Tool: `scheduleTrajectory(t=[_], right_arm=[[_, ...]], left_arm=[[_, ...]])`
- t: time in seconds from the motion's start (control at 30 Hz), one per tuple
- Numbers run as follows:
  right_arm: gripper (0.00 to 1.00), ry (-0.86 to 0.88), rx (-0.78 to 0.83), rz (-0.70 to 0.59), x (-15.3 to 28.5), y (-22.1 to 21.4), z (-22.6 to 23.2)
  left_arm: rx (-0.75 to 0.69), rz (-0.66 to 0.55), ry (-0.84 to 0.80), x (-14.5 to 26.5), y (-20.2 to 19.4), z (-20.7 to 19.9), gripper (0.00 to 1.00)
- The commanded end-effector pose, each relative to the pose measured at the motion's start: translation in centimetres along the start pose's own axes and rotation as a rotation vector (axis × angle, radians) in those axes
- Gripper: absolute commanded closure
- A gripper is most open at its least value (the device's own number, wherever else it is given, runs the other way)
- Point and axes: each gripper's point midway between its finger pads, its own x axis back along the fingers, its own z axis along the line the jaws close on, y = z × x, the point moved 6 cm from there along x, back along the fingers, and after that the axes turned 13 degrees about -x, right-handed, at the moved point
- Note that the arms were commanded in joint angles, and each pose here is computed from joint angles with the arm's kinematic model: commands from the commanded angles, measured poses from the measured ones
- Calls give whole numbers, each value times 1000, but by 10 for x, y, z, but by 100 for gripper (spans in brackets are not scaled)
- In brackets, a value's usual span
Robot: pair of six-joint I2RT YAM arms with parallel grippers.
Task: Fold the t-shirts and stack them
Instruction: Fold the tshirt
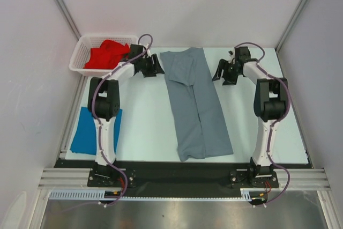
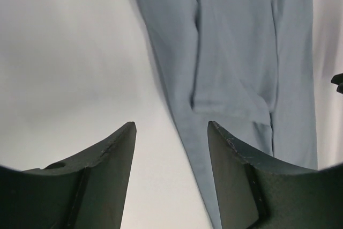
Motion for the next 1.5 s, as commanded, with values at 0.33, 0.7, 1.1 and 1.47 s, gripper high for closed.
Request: scheduleTrajectory(t=[0.33, 0.7, 1.1, 1.47], right_arm=[[40, 235, 79, -83, -64, 70, 23], [57, 322, -29, -120, -113, 92, 41], [74, 306, -114, -113, -141, 88, 29], [100, 308, -225, -195, -131, 101, 2]], left_arm=[[94, -175, -32, -56, 45, 18, 46], [297, -304, -47, -81, 64, 38, 55], [339, -340, -66, -93, 72, 51, 63], [339, -387, -144, -111, 87, 50, 77]])
